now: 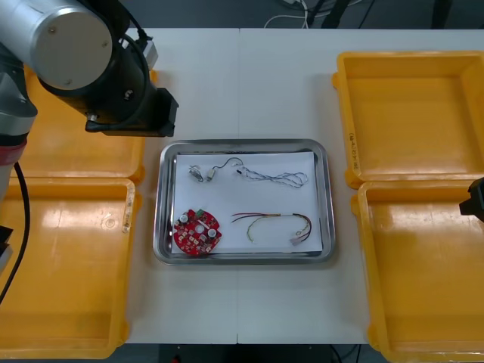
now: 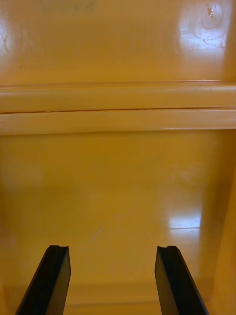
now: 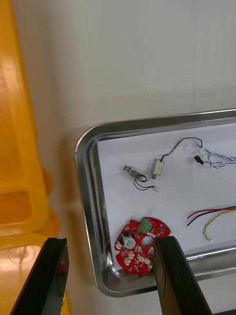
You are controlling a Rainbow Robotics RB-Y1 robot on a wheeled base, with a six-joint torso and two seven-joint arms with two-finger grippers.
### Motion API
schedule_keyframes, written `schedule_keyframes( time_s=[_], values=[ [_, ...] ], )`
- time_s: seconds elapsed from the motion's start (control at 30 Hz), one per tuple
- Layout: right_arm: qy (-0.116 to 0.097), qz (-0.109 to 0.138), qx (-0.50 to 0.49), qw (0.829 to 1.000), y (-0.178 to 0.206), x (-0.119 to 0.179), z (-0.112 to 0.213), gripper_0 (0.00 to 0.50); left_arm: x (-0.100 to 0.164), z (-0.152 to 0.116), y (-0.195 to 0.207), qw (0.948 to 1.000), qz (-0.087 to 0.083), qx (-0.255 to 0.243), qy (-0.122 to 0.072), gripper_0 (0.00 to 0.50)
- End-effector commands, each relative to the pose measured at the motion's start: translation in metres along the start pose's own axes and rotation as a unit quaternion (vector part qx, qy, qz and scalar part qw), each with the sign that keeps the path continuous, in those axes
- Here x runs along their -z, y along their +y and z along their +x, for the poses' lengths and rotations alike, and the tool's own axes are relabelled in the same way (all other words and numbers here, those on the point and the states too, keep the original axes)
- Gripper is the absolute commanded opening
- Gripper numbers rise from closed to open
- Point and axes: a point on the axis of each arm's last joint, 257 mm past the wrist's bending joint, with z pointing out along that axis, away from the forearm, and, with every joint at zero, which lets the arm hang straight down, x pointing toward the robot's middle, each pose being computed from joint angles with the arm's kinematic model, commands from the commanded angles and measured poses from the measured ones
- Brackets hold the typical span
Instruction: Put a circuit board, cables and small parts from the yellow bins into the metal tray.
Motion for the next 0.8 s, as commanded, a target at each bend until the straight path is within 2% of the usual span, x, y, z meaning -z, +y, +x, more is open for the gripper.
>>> schedule_keyframes(
  time_s=[0.03, 0.5, 0.8],
  values=[
    [-0.009, -0.002, 0.019, 1.000, 0.007, 0.004, -0.009, 0.500, 0.022, -0.004, 0.035, 0.9996, -0.009, 0.004, -0.027, 0.500],
    [-0.009, -0.002, 0.019, 1.000, 0.007, 0.004, -0.009, 0.500, 0.035, 0.019, 0.102, 0.9990, -0.027, -0.007, -0.034, 0.500],
    [-0.009, -0.002, 0.019, 1.000, 0.007, 0.004, -0.009, 0.500, 0.041, 0.047, 0.136, 0.9988, -0.036, -0.002, -0.034, 0.500]
  ],
)
